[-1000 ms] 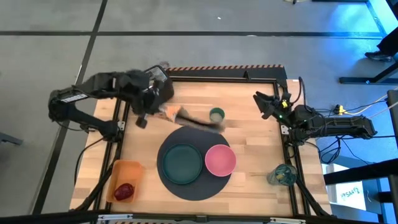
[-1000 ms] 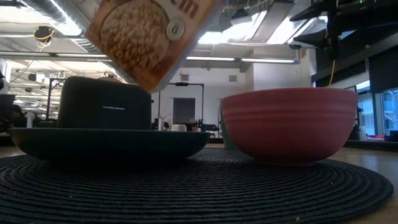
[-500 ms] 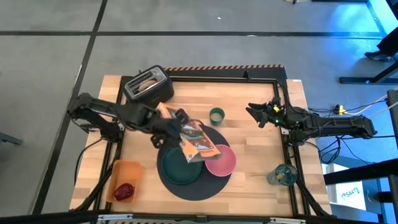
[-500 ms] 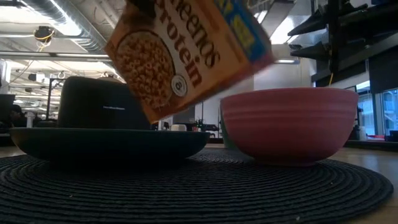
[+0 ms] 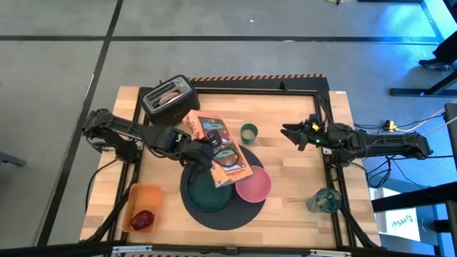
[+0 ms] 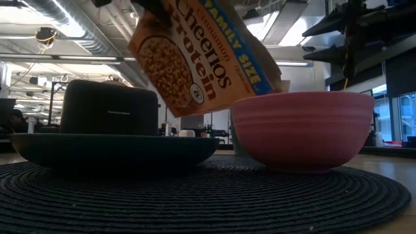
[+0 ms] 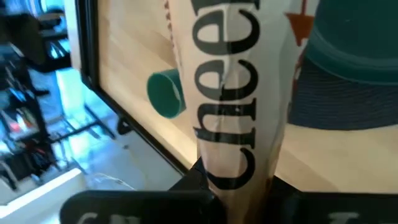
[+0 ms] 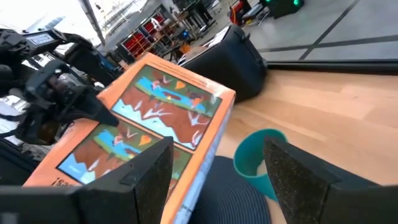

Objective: Arrange a breakfast setting
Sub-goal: Pour the cereal from the cereal box into the pink bowl on the placemat

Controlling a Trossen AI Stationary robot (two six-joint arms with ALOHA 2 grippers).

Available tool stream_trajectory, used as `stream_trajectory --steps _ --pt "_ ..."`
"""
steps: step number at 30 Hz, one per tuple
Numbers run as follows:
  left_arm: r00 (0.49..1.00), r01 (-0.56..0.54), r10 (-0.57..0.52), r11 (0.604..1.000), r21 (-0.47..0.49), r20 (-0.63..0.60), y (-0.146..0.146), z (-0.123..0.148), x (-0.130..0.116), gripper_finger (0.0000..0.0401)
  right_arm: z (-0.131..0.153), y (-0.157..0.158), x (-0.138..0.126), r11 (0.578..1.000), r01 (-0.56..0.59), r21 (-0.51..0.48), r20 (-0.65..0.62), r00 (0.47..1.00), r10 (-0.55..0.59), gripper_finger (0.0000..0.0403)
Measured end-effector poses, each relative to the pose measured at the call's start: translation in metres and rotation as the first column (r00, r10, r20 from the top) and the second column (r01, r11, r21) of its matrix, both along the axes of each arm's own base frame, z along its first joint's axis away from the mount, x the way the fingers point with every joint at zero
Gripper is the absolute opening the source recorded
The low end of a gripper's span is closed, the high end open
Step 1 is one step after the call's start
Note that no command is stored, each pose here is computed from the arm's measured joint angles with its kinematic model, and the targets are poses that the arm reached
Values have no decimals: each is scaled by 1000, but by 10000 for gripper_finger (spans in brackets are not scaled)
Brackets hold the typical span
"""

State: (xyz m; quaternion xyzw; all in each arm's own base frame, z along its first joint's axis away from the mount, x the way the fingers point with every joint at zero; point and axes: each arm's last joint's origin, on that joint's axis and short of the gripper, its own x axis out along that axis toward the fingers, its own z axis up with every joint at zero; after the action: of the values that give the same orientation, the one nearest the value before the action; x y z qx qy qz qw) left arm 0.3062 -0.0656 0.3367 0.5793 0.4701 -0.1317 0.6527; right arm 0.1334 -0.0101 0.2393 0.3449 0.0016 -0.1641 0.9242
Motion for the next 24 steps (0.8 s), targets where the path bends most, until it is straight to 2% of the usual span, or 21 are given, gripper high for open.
stream_trajectory --steps 4,9,14,19,24 --pt "999 51 -50 998 27 -21 -3 0 -1 0 -1 0 0 1000 1 8 -7 1000 -1 236" --pt "997 81 -78 989 125 -27 -4 2 0 0 -1 0 0 1000 11 7 -8 1000 -10 236" --pt "996 88 -86 986 139 -25 -6 2 -1 0 -1 -1 0 999 31 18 -5 1000 -31 236" --pt "990 143 -140 963 230 -30 -12 4 0 3 -1 -1 0 999 33 18 -6 999 -33 236" --pt "986 162 -169 949 270 4 -14 8 5 2 -1 -2 -1 998 59 17 -5 998 -59 236"
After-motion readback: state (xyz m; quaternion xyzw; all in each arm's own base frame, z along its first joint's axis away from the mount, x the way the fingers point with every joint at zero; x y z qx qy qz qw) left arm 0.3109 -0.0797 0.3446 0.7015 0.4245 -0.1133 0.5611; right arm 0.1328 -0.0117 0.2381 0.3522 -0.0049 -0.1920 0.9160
